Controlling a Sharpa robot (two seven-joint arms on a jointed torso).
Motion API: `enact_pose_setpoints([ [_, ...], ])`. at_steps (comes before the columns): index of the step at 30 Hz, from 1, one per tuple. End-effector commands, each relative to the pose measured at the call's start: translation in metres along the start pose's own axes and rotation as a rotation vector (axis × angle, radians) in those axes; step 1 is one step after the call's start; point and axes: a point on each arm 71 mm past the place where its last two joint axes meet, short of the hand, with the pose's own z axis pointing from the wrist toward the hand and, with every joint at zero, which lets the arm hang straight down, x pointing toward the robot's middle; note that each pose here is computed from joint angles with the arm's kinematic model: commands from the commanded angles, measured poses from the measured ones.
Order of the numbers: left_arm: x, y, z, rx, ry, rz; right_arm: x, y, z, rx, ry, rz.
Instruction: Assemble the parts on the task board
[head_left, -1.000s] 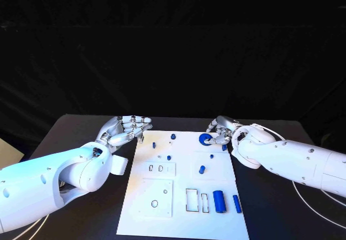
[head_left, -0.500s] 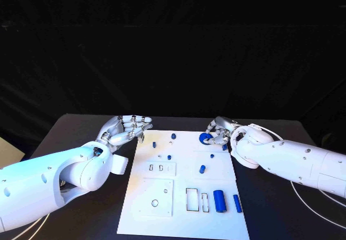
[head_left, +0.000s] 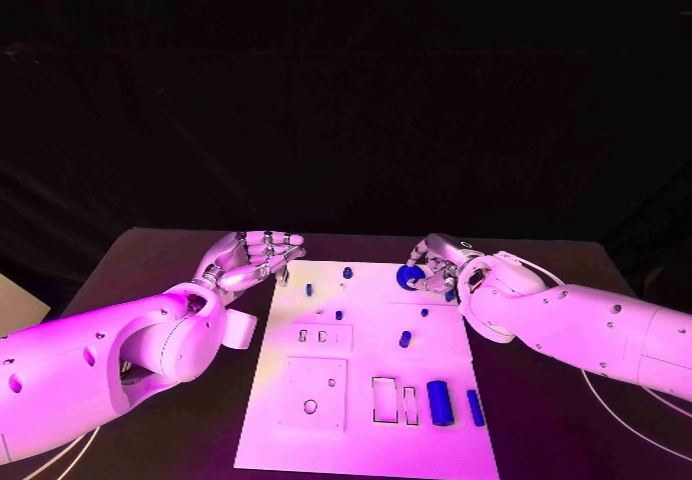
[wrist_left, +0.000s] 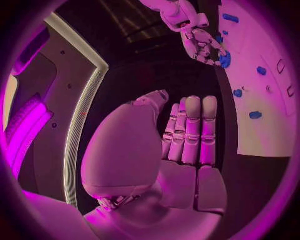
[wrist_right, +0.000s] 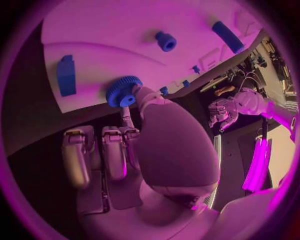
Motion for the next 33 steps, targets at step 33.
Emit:
enact_pose_setpoints([
  [33,0.0081,-0.0004,0.0037,0.007,0.027,-0.018,0.04,0.113,0.012,-0.256,-0.046,-0.072],
])
